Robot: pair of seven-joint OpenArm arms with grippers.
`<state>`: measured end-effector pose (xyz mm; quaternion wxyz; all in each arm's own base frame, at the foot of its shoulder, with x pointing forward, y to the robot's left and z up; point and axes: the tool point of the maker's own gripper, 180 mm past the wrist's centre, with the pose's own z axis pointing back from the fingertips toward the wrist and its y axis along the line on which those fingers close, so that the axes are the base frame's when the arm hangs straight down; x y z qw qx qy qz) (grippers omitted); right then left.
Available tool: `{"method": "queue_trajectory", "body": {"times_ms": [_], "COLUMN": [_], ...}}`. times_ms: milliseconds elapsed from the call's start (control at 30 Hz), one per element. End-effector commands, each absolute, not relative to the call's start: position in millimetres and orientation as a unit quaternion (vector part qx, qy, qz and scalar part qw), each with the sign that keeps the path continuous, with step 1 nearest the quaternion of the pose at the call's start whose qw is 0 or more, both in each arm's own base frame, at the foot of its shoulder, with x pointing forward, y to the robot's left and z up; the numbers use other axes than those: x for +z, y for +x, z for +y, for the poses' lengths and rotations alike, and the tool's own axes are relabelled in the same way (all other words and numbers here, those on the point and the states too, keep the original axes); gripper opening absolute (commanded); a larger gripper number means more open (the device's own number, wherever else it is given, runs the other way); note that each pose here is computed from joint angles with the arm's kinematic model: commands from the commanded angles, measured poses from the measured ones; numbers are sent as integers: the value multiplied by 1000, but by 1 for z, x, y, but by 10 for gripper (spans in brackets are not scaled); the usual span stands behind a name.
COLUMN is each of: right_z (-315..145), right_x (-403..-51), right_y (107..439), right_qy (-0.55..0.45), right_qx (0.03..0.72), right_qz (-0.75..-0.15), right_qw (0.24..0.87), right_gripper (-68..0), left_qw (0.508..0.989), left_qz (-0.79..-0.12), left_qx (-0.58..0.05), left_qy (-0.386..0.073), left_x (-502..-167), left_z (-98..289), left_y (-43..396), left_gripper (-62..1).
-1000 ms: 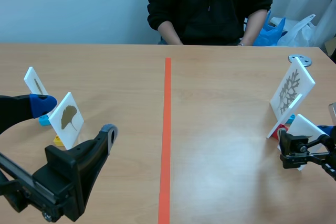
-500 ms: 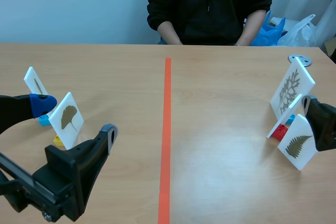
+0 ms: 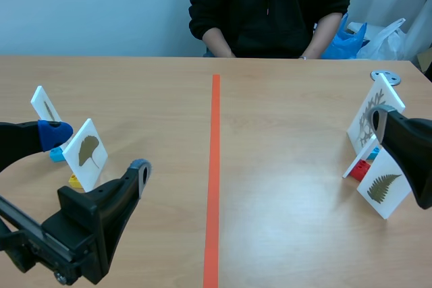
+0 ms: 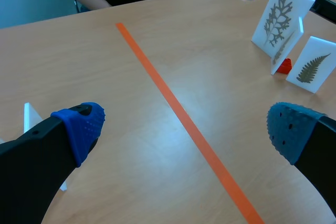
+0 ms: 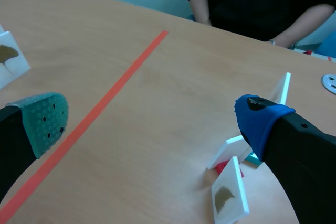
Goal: Sort the leaf by its shape. The table is split by an orange tape line. A compound leaf with several leaflets goes to the left side, a simple leaf with one blade goes to the right side. Return to the home posture when a red brick is placed on the table.
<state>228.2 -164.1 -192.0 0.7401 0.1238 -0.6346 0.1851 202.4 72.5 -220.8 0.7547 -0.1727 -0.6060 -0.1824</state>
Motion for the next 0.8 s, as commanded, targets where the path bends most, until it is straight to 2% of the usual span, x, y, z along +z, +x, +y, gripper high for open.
{"method": "queue_trajectory", "body": {"times_ms": [0,767], "right_z": [-161,-154], "right_x": [-187,-185], "right_y": [228,224], "right_qy": [135,144], "right_qx": [187,192], "right_qz": [-639,-636], "right_qw": [734,733], "right_gripper": [4,4], "left_qw": [745,745], "left_qz": [-617,-617], "left_qx": [-180,-180], "left_qy": [-175,-175], "left_x": [-213,-213], "left_z": [72,72], "left_y": [205,205], "left_gripper": [14,14]}}
